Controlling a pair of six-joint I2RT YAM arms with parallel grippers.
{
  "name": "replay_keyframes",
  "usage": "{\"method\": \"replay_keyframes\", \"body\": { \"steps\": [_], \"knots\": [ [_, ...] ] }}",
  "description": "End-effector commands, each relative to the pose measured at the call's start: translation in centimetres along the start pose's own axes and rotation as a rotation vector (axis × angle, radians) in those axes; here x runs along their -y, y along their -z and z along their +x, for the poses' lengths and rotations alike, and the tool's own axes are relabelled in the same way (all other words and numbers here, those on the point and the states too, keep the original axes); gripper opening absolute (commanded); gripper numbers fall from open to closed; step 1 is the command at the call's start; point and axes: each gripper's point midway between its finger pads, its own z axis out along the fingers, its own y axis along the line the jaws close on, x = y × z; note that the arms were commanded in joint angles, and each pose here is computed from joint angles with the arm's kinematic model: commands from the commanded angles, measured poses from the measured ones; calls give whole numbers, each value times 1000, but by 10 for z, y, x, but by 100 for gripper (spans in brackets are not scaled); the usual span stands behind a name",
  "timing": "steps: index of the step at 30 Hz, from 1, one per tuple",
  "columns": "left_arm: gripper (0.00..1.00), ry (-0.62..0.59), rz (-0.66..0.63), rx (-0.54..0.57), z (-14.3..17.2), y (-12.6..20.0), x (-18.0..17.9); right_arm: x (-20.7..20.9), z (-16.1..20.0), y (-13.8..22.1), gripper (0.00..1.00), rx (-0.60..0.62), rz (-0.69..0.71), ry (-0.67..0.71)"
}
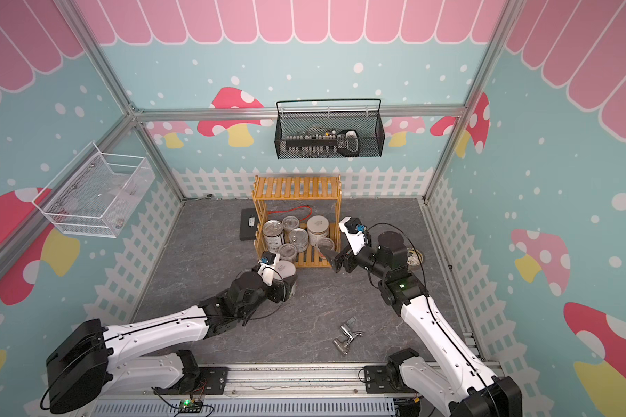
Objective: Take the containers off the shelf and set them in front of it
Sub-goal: Place the container at the center of the board.
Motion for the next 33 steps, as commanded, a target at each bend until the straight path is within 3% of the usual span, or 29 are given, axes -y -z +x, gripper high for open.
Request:
{"method": "replay_keyframes", "body": {
  "steps": [1, 11, 20, 33],
  "knots": [
    [71, 101, -52, 146, -23, -5, -7, -1, 0, -1, 99, 30, -11, -3],
    [71, 90, -144, 120, 11, -31, -21, 1, 7, 0, 99, 38, 8, 11],
    [72, 88, -150, 72, 41, -32, -27, -2, 12, 0, 99, 52, -2, 16],
    [77, 99, -143, 37, 60, -37, -27, -3, 18, -1, 99, 47, -7, 15]
  ]
}}
